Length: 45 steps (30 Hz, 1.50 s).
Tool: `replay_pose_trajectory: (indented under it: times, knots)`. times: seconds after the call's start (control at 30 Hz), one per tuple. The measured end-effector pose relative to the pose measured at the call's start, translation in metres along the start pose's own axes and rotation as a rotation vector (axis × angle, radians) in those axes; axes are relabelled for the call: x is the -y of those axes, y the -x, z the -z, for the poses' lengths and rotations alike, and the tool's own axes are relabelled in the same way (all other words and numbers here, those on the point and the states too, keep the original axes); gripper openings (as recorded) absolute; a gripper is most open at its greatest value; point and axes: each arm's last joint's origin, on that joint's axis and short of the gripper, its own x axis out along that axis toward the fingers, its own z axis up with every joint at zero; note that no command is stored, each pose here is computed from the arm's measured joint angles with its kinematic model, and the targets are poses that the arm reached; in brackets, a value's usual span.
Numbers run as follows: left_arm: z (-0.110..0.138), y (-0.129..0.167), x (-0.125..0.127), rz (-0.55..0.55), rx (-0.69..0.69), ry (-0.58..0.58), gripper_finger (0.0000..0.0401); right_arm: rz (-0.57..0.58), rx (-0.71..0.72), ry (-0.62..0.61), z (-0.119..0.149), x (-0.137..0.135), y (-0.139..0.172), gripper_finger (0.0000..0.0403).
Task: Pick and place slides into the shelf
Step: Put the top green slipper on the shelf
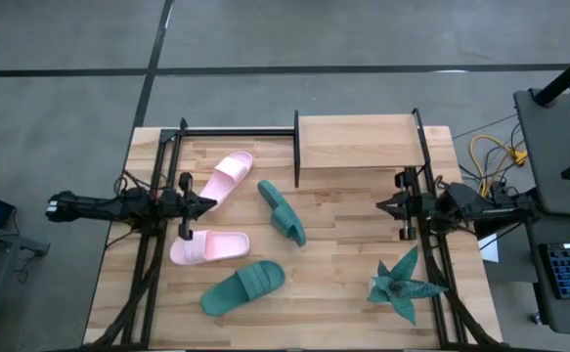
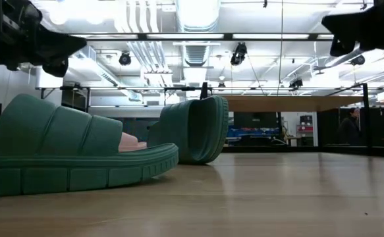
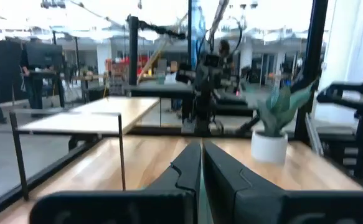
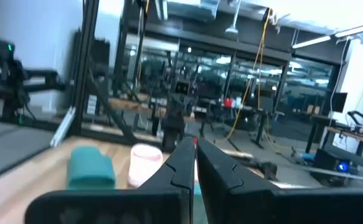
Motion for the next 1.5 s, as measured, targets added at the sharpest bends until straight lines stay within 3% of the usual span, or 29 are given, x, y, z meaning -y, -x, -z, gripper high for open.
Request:
replay_pose_trajectory:
  times: [0.27,0.47,0.8,1.03,1.27,1.5]
  knots:
    - [-0.021,0.002,-0.001,-0.007,0.211,-0.005,0.0003,0.01,0.013,-0.003,-0.001,0.0,-0.002,0.0009]
    - [-0.02,0.001,-0.001,-0.019,0.202,-0.038,0.0003,0.091,-0.053,0.023,0.001,0.002,-0.009,0.002]
    - [-0.019,-0.002,-0.002,-0.079,0.185,-0.148,0.0007,0.081,-0.163,-0.034,-0.025,0.007,-0.046,0.0153]
    - [-0.022,-0.002,-0.001,-0.083,0.207,-0.145,0.007,0.069,-0.218,-0.017,-0.058,0.012,-0.098,0.02]
    - [-0.024,-0.002,-0.001,-0.084,0.23,-0.132,0.0162,0.038,-0.319,0.058,-0.077,0.014,-0.151,0.0194]
    - [-0.025,-0.002,-0.002,-0.086,0.246,-0.127,0.0187,-0.017,-0.495,0.059,-0.073,0.006,-0.197,0.0187]
